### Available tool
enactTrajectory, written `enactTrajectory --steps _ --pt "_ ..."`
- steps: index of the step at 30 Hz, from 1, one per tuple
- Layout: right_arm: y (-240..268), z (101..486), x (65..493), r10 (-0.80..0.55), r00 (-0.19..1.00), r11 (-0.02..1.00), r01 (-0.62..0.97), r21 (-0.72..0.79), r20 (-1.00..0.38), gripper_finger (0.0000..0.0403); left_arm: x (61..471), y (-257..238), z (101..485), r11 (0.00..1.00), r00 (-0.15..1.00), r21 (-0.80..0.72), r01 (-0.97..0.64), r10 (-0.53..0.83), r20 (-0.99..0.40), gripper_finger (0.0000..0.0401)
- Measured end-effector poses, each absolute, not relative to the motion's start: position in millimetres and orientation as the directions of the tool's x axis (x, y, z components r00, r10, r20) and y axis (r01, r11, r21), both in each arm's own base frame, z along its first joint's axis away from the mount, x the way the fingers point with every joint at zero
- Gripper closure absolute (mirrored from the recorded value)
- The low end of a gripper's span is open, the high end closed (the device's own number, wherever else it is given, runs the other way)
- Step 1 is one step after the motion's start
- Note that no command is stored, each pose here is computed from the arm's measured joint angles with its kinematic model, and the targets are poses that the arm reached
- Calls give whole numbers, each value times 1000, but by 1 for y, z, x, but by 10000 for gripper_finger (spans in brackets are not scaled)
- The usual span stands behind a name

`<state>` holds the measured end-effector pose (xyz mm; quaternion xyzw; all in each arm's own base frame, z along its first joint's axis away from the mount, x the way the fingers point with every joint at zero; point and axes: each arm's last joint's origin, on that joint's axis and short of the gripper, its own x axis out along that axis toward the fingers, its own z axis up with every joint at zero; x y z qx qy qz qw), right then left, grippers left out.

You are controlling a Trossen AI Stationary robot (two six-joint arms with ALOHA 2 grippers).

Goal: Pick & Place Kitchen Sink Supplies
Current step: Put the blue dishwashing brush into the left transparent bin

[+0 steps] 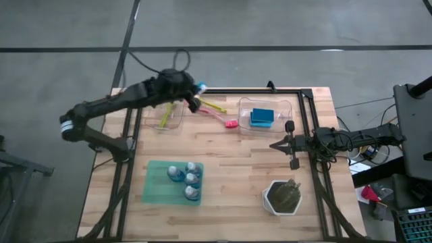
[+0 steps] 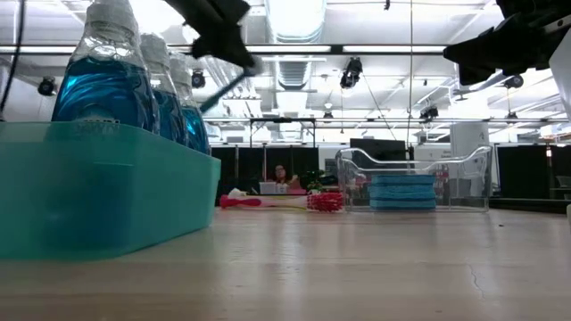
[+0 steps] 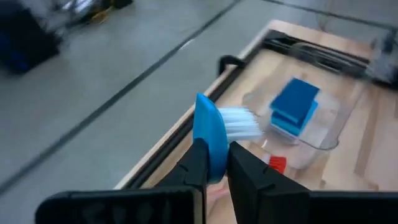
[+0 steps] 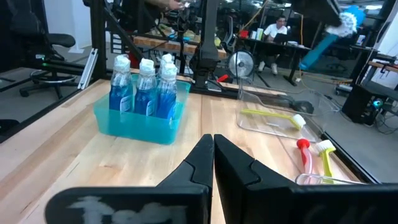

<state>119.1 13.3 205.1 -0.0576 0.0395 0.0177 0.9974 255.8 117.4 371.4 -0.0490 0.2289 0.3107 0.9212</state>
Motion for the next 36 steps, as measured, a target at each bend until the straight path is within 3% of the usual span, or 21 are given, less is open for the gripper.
enactTrajectory --steps 5,17,24,30,36 --pt "13 205 119 31 996 993 -40 -113 -81 394 221 121 370 628 546 9 -778 683 -486 362" --pt "13 205 119 31 996 993 -40 -115 -80 394 199 128 308 511 447 -44 -858 702 -555 354" --pt "13 205 119 31 996 993 -40 -113 -81 394 201 130 267 511 487 -117 -851 687 -539 356" --pt "13 205 119 31 996 993 -40 -113 -80 394 191 134 243 413 403 -119 -903 717 -570 355" --pt "13 205 119 31 996 992 -40 -116 -80 394 184 134 221 392 375 -106 -914 715 -590 348"
